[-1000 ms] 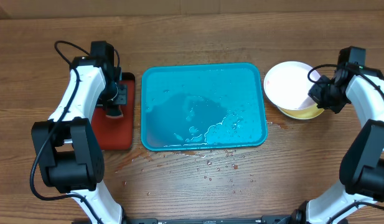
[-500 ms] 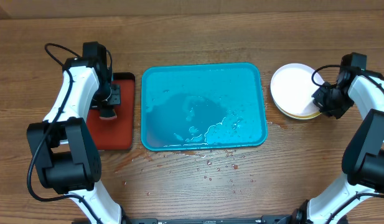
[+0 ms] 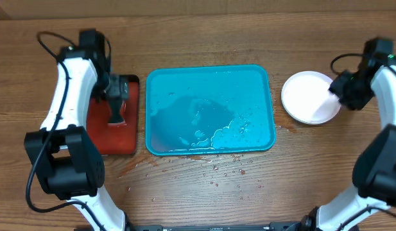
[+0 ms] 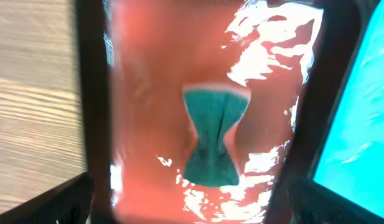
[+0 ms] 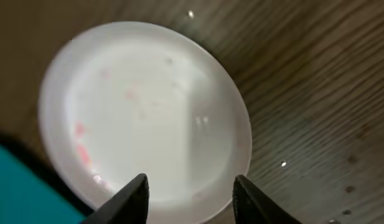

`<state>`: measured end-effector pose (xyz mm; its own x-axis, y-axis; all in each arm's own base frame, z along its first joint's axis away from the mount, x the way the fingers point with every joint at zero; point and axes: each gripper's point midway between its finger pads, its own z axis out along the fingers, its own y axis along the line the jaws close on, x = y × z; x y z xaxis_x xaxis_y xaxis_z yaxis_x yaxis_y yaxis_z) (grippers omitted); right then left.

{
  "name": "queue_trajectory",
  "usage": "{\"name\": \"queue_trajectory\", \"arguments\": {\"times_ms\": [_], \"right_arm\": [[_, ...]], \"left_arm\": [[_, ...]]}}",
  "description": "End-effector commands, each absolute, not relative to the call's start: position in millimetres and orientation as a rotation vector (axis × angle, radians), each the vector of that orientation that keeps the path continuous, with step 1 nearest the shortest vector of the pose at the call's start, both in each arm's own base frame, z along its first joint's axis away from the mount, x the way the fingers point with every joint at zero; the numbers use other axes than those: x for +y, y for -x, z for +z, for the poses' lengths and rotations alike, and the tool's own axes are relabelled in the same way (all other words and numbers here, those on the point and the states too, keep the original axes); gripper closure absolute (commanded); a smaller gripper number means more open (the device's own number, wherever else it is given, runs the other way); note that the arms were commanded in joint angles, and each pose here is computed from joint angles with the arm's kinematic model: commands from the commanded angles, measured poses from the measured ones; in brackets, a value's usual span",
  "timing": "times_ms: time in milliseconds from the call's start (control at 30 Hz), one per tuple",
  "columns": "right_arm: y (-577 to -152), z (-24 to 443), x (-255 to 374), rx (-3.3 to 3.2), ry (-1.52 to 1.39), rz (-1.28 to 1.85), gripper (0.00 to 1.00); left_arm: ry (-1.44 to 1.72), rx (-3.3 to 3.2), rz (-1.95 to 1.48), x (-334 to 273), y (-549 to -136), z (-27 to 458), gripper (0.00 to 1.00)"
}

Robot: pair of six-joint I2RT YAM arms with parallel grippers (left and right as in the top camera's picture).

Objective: Clean dirty plates on tray and stack at the side

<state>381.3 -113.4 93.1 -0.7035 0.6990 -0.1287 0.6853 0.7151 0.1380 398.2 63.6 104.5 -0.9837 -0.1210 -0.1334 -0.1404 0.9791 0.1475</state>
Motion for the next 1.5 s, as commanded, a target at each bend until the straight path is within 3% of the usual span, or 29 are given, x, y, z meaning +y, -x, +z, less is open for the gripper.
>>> {"name": "queue_trajectory", "arguments": {"times_ms": [0, 267, 367, 500, 700, 733, 1067, 1233, 1467], "right_arm": [[-400.3, 161.6, -97.7, 2.645, -0.88, 0.199, 0.5], [-397.3, 178.7, -46.3, 2.696, -0.674, 0.303, 0.48], [-393.5, 209.4, -27.1, 2.635, -0.583, 0.316, 0.47], [-378.0, 246.4, -11.1, 2.563, -0.507, 0.328, 0.38], [-341.5, 307.8, -2.2, 2.409, -0.444, 0.342, 0.15], [-335.2, 317.9, -1.5, 2.378, -0.434, 0.343, 0.0], [-255.6, 407.5, 66.5, 2.122, -0.125, 0.743, 0.0], [-234.9, 410.2, 69.4, 2.118, -0.117, 0.746, 0.0], [-239.1, 399.8, 47.8, 2.141, -0.209, 0.599, 0.0]], "left_arm": [[0.215, 2.909, 0.206, 61.6, -419.9, 144.3, 0.0], [0.214, 2.907, 0.198, 60.6, -419.5, 154.5, 0.0], [0.214, 2.907, 0.198, 60.6, -419.5, 154.5, 0.0], [0.215, 2.907, 0.198, 60.8, -419.5, 154.5, 0.0], [0.214, 2.907, 0.198, 60.6, -419.5, 154.5, 0.0], [0.215, 2.907, 0.198, 60.8, -419.5, 154.5, 0.0], [0.214, 2.907, 0.198, 60.6, -419.5, 154.5, 0.0], [0.214, 2.907, 0.198, 60.6, -419.5, 154.5, 0.0], [0.214, 2.907, 0.198, 60.8, -419.5, 154.5, 0.0]]}}
